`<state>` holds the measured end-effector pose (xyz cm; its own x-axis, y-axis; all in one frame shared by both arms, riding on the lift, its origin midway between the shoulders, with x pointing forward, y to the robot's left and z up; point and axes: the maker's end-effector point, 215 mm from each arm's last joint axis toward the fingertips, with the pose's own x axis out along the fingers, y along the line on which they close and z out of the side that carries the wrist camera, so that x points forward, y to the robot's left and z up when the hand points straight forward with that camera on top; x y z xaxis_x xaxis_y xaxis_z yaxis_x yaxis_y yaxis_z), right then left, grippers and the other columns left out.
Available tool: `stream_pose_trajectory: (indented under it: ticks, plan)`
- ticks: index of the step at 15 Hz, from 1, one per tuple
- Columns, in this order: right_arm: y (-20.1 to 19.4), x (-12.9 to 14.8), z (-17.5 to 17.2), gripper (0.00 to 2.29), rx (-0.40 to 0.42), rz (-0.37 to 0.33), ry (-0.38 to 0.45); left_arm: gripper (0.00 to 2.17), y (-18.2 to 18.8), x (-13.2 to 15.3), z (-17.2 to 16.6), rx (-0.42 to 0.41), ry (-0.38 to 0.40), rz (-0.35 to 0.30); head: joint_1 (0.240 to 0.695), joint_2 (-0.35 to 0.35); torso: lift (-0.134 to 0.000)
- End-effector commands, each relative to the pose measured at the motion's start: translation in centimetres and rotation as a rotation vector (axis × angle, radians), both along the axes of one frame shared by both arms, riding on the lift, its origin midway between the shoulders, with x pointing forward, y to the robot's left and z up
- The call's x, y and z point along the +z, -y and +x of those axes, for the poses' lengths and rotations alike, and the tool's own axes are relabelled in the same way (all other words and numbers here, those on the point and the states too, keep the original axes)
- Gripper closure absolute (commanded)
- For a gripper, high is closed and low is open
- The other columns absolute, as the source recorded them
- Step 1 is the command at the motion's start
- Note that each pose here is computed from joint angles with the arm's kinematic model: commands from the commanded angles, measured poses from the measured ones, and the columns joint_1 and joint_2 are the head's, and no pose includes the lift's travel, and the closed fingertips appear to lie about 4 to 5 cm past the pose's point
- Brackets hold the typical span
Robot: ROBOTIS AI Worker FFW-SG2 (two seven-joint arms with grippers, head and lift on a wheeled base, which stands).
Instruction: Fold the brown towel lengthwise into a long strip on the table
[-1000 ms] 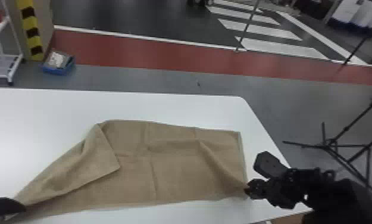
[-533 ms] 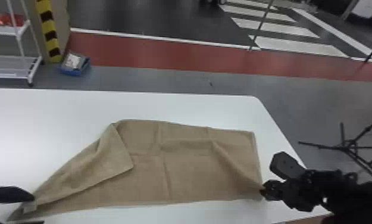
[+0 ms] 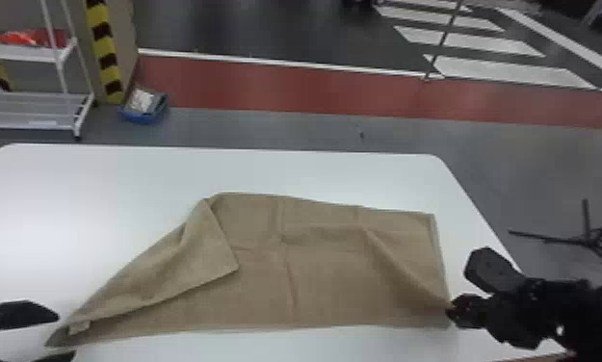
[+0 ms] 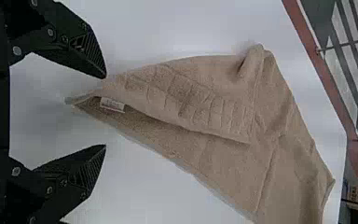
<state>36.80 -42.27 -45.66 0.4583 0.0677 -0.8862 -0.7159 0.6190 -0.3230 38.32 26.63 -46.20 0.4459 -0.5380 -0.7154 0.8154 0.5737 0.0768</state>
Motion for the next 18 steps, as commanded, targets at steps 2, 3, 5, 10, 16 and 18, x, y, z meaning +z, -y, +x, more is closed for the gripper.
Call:
stream_pose_trajectory:
  ticks: [2, 3, 5, 10, 16, 18]
  plan:
    - [-0.3, -0.1, 0.1, 2.12, 0.004, 0.005, 0.000, 0.52, 1.1, -0.3, -2.0, -0.057, 0.022, 0.017, 0.695, -0.236, -0.093]
    - [-0.3, -0.1, 0.1, 2.12, 0.003, 0.005, -0.001, 0.52, 1.3, -0.6, -2.0, -0.061, 0.021, 0.024, 0.695, -0.244, -0.093]
    - [-0.3, -0.1, 0.1, 2.12, 0.001, 0.005, -0.001, 0.52, 1.7, -0.6, -1.9, -0.064, 0.028, 0.022, 0.695, -0.255, -0.093]
    - [0.2, -0.2, -0.2, 2.12, -0.010, 0.003, -0.006, 0.52, 1.3, 1.7, -2.0, -0.058, 0.110, 0.028, 0.695, -0.259, -0.093]
    - [0.1, -0.1, -0.1, 2.12, -0.016, 0.003, -0.008, 0.52, 3.4, -0.2, -3.0, -0.116, 0.045, 0.010, 0.695, -0.294, -0.093]
    - [0.3, 0.0, -0.2, 2.12, -0.018, 0.001, -0.007, 0.52, 3.4, -0.9, -2.1, -0.104, 0.031, 0.013, 0.695, -0.299, -0.093]
